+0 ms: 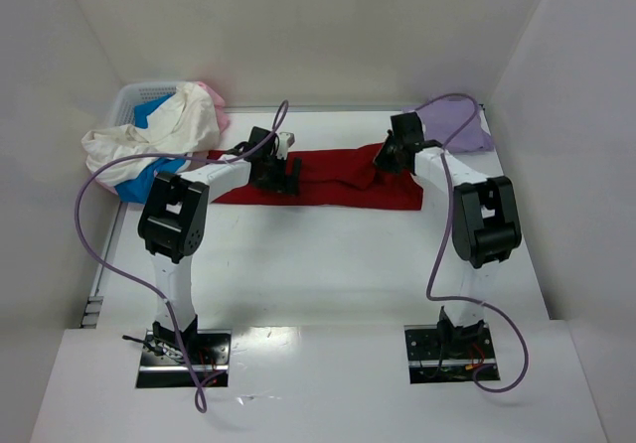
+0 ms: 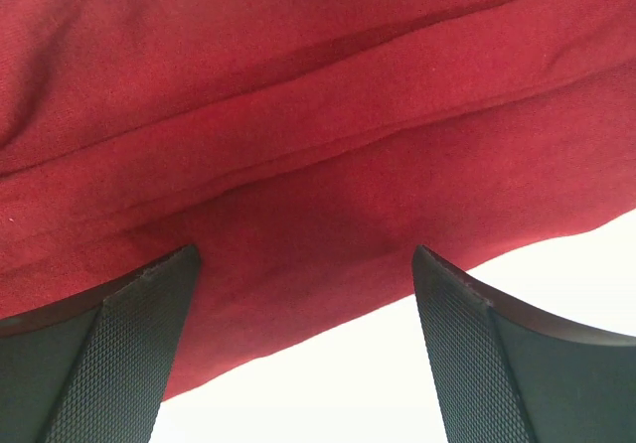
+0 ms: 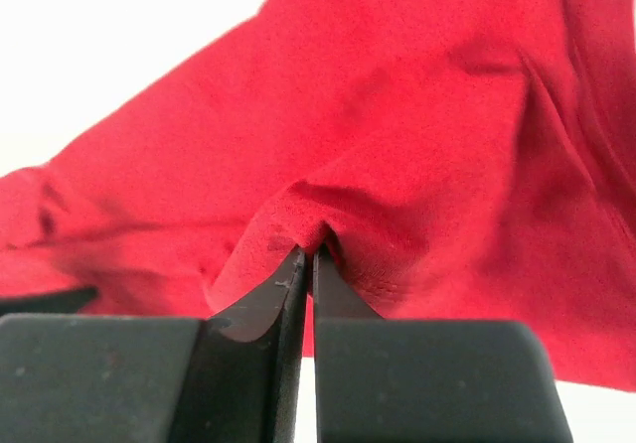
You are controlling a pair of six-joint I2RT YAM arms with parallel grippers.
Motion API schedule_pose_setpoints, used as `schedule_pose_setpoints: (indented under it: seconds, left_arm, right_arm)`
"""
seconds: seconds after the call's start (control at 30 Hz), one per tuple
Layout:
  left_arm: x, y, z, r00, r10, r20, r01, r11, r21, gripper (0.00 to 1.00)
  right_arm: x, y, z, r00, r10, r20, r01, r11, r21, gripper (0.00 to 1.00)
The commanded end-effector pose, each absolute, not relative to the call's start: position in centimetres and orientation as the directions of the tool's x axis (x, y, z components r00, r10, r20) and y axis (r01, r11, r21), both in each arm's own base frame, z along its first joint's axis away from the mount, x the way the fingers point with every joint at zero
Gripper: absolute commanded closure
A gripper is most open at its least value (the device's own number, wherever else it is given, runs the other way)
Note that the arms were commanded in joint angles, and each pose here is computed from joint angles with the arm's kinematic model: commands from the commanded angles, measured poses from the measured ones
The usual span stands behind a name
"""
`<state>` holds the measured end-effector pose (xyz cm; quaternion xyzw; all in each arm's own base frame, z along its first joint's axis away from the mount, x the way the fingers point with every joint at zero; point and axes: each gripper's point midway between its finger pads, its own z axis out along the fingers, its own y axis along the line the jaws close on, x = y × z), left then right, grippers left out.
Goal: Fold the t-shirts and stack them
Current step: Fold the other side of the tshirt into a rectangle
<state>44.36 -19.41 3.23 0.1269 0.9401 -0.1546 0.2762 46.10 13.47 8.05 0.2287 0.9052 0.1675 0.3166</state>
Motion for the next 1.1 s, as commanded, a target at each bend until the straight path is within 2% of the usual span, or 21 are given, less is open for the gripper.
schedule_pose_setpoints:
  seconds: [0.0,0.13,0.43,0.5,0.57,0.63,0.77,0.87,1.07]
  left_arm:
    - [43.7,-19.4,1.1,-0.838,0.176,-0.516,0.328,0.919,-0.22,0.05]
    - [43.7,-19.4,1.1,-0.838,0.176,-0.516,0.328,0.919,-0.22,0.03]
    - [43.4,-19.5,0.3,-0.848,0.179,-0.499,0.328,0.917,-0.227,0.03]
    - [43.4,-19.5,0.3,-0.848,0.179,-0.499,0.328,0.917,-0.227,0.03]
    - [43.2,-19.4,0.2,-0.852,0.181,-0.492,0.326,0.918,-0.227,0.03]
    - [43.2,-19.4,0.2,-0.852,0.181,-0.491,0.326,0.918,-0.227,0.03]
    - [43.1,-19.5,0.3,-0.852,0.181,-0.491,0.33,0.914,-0.235,0.03]
    - [43.2,-19.6,0.7,-0.851,0.171,-0.496,0.324,0.915,-0.24,0.03]
    - [43.3,-19.5,1.5,-0.848,0.161,-0.504,0.315,0.919,-0.237,0.03]
  right_arm:
    - [49.7,13.9,10.5,-0.653,0.5,-0.569,0.26,0.854,0.451,0.94]
    - [52.6,14.6,11.8,-0.624,0.507,-0.595,0.237,0.848,0.473,0.94]
    - [57.4,15.7,10.6,-0.617,0.513,-0.597,0.215,0.839,0.499,0.9]
    - [57.8,16.0,9.4,-0.635,0.502,-0.588,0.212,0.845,0.492,0.81]
    - [58.5,16.1,10.4,-0.624,0.504,-0.597,0.203,0.843,0.499,0.62]
    - [58.6,15.5,9.9,-0.627,0.509,-0.59,0.219,0.842,0.494,0.49]
    - [58.9,15.0,12.9,-0.588,0.522,-0.619,0.198,0.834,0.515,0.38]
    - [58.3,14.2,15.4,-0.565,0.512,-0.647,0.174,0.84,0.513,0.36]
    - [53.4,14.1,15.2,-0.615,0.501,-0.608,0.167,0.837,0.52,0.42]
